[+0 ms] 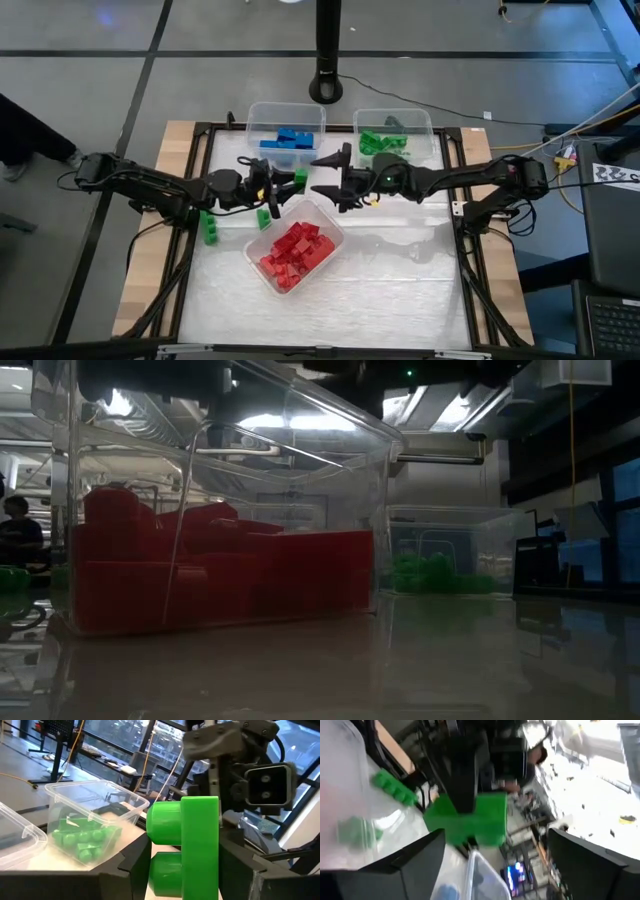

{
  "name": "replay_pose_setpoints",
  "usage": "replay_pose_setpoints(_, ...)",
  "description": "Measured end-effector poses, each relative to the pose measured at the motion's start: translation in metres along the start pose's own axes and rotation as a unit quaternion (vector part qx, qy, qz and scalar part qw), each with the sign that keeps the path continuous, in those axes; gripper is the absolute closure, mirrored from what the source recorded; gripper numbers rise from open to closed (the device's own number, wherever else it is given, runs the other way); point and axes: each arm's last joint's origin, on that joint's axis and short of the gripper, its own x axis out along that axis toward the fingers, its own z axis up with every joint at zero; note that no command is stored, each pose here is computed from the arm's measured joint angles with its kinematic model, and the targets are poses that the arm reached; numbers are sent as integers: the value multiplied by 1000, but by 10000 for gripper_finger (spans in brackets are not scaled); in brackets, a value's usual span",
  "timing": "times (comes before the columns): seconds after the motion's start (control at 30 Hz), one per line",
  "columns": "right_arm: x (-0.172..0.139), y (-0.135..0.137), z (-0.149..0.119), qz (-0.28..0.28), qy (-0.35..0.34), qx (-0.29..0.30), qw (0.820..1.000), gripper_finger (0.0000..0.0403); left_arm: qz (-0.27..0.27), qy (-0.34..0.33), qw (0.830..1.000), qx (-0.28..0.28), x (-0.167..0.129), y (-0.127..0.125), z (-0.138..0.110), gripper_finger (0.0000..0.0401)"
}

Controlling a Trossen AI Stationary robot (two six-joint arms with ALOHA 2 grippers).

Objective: Sort blocks
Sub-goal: Put the green game piece into the top right transparent bin

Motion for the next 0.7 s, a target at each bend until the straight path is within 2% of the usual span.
replay_pose_setpoints(0.1,1,1,4,4,24,-1,1000,30,-1,-3,1000,-7,0,0,1,232)
replay_pose_setpoints(0.27,1,4,11,12,-2,-28,1000,5,-10,-24,1000,-17,0,-2,5,232)
replay_pose_setpoints(0.53,1,-2,15,-15,-29,-37,999,12,-12,-24,999,-34,-1,-3,5,232)
replay_pose_setpoints(0.7,9,8,10,-8,-26,-39,999,13,-22,-37,998,-41,-1,-5,7,232)
